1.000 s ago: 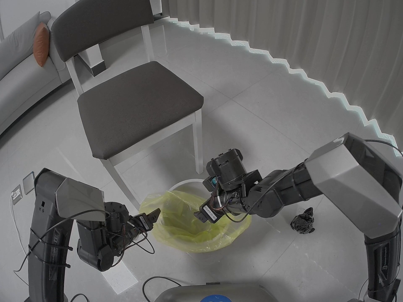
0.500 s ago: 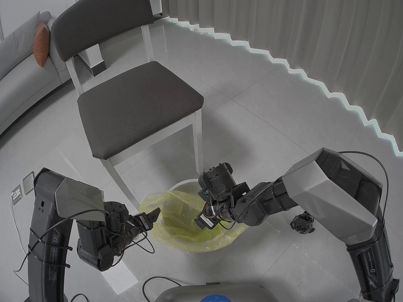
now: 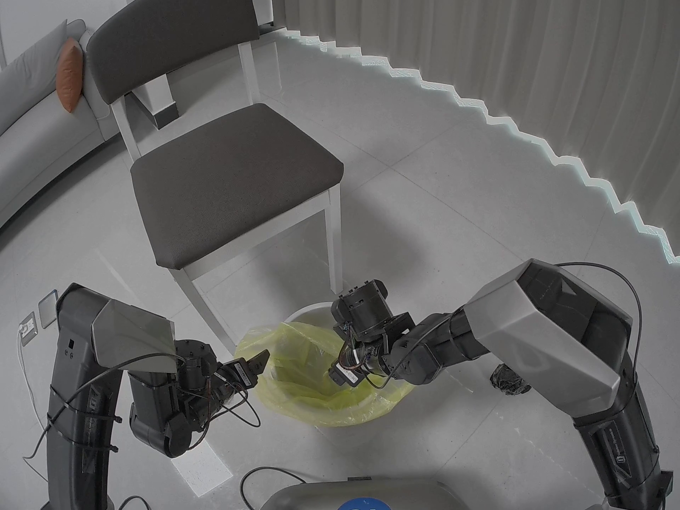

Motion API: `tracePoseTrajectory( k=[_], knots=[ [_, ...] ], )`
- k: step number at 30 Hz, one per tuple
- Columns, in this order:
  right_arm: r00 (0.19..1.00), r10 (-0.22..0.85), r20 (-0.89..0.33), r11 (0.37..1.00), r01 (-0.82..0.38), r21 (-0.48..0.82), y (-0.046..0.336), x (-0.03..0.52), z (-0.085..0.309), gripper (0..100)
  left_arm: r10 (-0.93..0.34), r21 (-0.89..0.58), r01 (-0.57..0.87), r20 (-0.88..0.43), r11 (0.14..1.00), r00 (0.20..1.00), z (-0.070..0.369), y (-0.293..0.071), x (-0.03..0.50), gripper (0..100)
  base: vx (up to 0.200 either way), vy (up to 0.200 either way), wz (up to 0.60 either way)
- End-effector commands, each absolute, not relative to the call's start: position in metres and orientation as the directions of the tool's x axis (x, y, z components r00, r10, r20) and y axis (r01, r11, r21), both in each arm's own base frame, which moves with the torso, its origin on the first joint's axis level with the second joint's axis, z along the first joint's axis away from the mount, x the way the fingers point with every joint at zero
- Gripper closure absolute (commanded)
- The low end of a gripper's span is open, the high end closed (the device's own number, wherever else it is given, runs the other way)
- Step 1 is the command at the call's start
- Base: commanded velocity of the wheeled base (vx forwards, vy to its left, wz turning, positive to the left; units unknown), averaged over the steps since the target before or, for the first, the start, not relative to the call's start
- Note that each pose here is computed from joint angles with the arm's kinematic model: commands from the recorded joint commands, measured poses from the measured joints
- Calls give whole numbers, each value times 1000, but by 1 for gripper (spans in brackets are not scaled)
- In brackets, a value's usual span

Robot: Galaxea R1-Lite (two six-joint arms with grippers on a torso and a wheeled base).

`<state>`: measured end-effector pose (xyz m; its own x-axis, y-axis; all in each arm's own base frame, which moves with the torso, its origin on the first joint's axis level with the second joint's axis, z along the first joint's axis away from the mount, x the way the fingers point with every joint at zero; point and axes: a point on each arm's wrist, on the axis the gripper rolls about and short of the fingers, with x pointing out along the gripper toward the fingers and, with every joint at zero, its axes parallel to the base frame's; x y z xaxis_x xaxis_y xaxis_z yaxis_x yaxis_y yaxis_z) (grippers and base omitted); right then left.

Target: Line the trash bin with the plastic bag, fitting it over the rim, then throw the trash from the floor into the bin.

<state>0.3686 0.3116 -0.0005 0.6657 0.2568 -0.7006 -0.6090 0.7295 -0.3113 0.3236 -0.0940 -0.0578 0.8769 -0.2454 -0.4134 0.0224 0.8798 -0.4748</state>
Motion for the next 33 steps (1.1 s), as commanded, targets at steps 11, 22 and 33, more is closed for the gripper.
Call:
tracePoseTrajectory(
  k=[11, 22, 33],
  knots=[
    [682, 239, -692, 739, -590, -326, 312, 373, -12, 0, -245, -477, 29, -397, 878, 885, -56, -94, 324, 0, 0, 0, 0],
    [680, 234, -695, 739, -589, -328, 312, 374, -15, 100, -244, -476, 29, -397, 879, 885, -56, -94, 324, 0, 0, 0, 0],
    [727, 228, -648, 773, -539, -333, 309, 384, -4, 100, -239, -474, 27, -393, 880, 888, -55, -93, 325, 0, 0, 0, 0]
  ],
)
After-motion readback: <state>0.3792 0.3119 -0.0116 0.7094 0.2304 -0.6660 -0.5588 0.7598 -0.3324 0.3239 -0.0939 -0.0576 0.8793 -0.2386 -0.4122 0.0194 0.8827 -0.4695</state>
